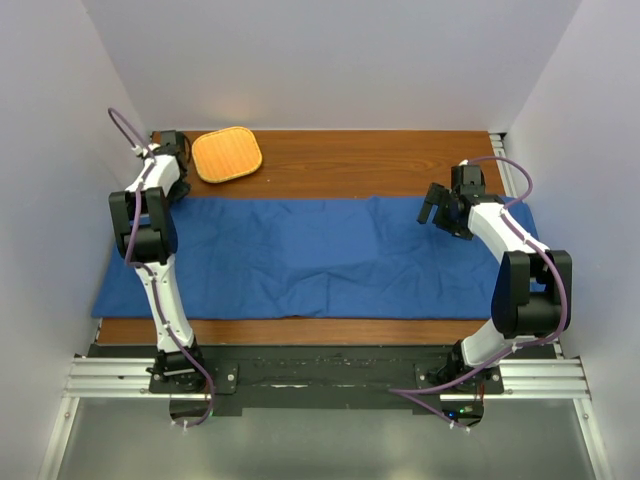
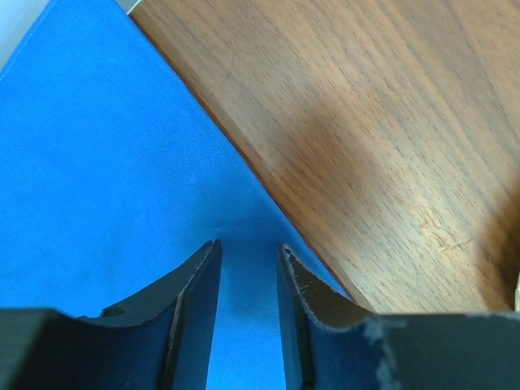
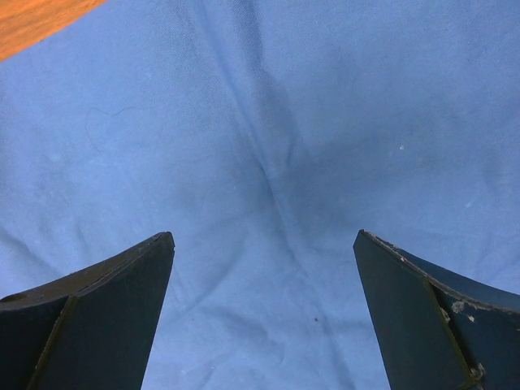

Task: Open and lay out the surgical kit
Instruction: Open the surgical kit at the center of the board.

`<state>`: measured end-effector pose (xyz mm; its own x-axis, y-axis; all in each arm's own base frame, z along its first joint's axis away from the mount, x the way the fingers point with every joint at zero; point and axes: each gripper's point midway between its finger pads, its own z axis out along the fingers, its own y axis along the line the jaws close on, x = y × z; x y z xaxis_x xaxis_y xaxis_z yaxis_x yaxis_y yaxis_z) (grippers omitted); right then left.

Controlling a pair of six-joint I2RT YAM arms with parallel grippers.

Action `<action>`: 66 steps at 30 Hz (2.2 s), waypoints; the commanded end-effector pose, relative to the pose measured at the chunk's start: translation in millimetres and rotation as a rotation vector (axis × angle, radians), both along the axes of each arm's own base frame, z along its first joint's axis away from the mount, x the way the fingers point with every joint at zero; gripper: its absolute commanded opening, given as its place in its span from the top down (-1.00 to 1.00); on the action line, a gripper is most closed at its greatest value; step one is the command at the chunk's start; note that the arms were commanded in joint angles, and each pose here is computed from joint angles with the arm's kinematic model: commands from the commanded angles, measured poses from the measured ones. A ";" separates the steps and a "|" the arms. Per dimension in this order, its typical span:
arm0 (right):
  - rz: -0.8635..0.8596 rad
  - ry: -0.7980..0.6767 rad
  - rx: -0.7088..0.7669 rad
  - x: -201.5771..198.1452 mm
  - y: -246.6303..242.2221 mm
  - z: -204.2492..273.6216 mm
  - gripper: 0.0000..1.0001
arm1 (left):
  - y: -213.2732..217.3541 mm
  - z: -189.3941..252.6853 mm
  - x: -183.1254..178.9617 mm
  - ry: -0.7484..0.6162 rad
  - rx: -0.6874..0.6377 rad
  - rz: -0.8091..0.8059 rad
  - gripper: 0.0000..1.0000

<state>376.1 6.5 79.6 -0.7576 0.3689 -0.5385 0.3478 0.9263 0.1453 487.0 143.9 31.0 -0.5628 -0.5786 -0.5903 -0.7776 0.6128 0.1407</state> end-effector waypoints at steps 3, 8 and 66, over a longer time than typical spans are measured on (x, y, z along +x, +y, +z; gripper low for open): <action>0.020 -0.028 0.007 5.1 3.6 7.6 -0.97 | 7.6 35.3 13.6 -0.110 0.017 0.010 0.13; 0.021 -0.026 0.007 3.9 3.6 7.4 -0.97 | 9.1 47.2 26.7 -0.199 0.011 0.021 0.03; 0.024 -0.031 0.025 1.9 6.8 7.3 -0.97 | 11.0 9.4 4.5 -0.039 0.015 -0.010 0.64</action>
